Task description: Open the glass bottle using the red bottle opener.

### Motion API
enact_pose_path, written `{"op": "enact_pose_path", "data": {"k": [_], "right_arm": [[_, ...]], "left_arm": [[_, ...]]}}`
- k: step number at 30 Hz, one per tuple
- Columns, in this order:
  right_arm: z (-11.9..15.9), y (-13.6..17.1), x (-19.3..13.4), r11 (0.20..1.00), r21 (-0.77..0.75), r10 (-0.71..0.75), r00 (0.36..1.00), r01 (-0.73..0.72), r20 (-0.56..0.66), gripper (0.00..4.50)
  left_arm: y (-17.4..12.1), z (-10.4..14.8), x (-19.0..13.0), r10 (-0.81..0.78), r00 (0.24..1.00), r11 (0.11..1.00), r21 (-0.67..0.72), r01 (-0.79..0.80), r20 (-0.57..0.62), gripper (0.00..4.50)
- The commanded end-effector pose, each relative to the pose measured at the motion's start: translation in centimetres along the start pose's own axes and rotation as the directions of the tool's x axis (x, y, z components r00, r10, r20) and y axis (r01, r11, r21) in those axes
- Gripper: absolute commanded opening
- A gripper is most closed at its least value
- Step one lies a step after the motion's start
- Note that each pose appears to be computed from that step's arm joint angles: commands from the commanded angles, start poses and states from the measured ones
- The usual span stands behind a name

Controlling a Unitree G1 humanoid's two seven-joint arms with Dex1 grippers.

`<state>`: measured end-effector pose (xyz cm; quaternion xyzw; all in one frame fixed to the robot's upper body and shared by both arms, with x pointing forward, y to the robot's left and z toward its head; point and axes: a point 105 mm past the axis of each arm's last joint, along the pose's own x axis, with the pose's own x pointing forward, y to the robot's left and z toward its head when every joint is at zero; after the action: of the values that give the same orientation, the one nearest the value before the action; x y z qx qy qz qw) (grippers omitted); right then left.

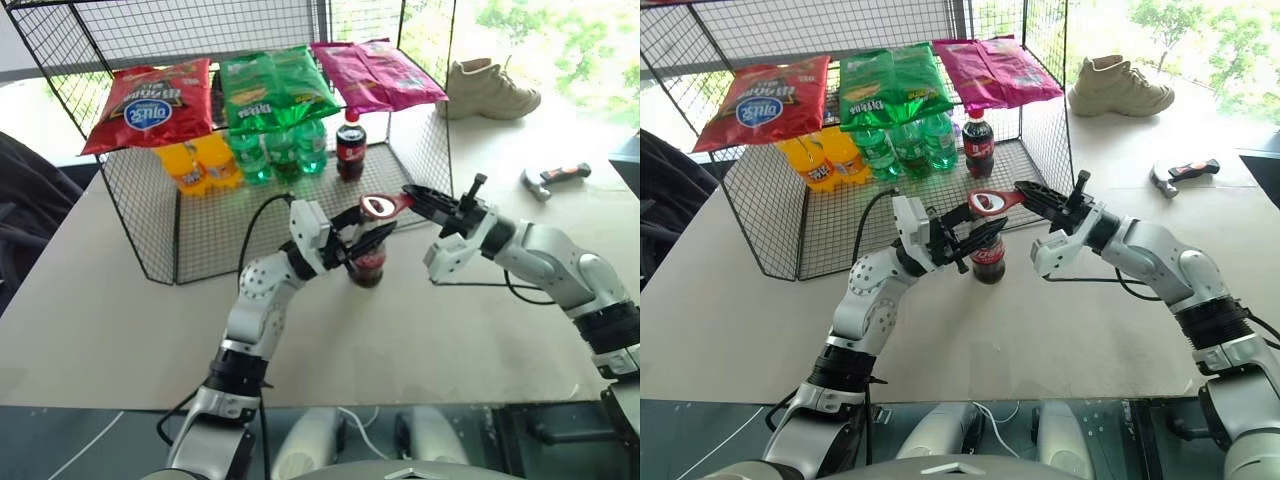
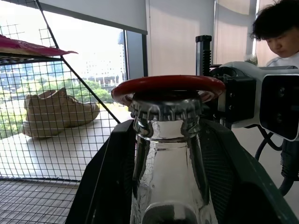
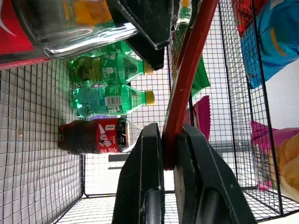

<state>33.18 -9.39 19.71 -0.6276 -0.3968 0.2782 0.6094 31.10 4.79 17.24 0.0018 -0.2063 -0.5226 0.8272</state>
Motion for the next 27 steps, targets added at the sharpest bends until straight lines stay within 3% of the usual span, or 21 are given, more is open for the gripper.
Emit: {"op": "enact_pose_path", "data": {"k": [1, 16, 27], "right_arm": [[-3.4, -3.2, -1.3, 0.994, -0.094, -0.063, 0.990, 0.052, -0.123, 0.00], [-4.4, -4.6, -1.7, 0.985, -0.168, -0.053, 0.992, 0.034, -0.112, 0.00], [-3.7, -5.0, -1.2, 0.989, -0.111, -0.106, 0.991, 0.097, -0.078, 0.00]], "left_arm": [[-0.6, -2.3, -0.9, -0.012, 0.996, 0.998, -0.055, 0.007, -0.086, 1.52], [-0.7, -2.6, -0.9, -0.013, 0.995, 0.998, -0.063, 0.008, -0.094, 1.52], [-0.9, -2.6, -1.2, -0.007, 0.995, 0.998, -0.065, 0.001, -0.097, 1.52]]}}
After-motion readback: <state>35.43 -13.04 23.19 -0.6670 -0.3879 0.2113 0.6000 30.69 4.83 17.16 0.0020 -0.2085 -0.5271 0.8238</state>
